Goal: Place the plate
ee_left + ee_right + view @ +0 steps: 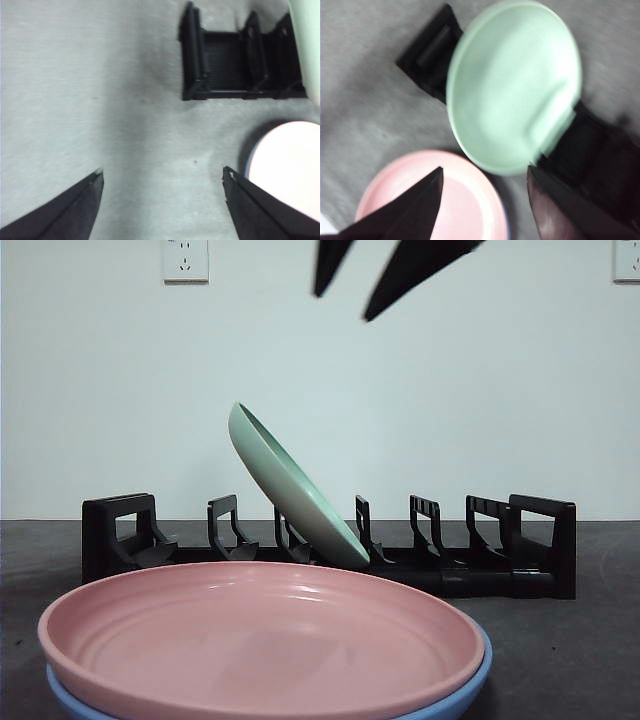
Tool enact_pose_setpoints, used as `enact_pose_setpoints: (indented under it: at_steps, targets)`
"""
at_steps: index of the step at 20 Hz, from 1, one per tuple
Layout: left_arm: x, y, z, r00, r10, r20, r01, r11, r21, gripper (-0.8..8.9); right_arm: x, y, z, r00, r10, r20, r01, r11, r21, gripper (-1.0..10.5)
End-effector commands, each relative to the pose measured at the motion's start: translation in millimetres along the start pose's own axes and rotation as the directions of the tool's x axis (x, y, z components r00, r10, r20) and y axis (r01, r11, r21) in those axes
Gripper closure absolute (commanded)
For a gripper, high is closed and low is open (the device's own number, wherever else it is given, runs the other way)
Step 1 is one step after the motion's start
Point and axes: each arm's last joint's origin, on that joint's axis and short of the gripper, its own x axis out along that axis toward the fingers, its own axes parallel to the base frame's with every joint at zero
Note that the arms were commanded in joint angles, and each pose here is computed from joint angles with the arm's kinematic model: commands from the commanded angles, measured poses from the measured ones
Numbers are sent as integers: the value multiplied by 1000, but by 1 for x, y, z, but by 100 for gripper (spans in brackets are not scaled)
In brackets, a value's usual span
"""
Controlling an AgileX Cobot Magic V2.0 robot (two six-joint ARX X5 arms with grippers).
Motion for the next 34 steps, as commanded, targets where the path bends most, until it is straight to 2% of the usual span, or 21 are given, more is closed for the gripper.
enact_pose_setpoints:
  at_steps: [1, 7, 20, 25, 27, 32, 34]
  targets:
    - [-10, 3, -2, 999, 10, 35, -11, 1000, 4, 433, 19, 7, 20, 999, 31, -24, -31, 999, -24, 690]
    - [-20, 6, -12, 999, 18, 40, -18, 1000, -7, 433, 69, 8, 42, 995, 42, -91, -45, 998, -31, 690]
    - [-20, 6, -13, 999, 19, 38, -18, 1000, -6, 433, 129, 15, 33, 982, 67, -179, -75, 996, -39, 691]
    - [-20, 6, -13, 999, 19, 38, -18, 1000, -6, 433, 142, 17, 28, 976, 65, -208, -75, 996, -40, 832]
    - [-21, 6, -13, 999, 19, 38, -18, 1000, -6, 433, 142, 19, 28, 976, 67, -209, -78, 996, -45, 928]
    - [-21, 6, -13, 999, 18, 39, -18, 1000, -6, 433, 135, 22, 31, 974, 68, -214, -81, 995, -51, 932]
    - [-21, 6, -13, 999, 18, 39, -18, 1000, -6, 434, 127, 26, 36, 976, 73, -207, -90, 993, -77, 932]
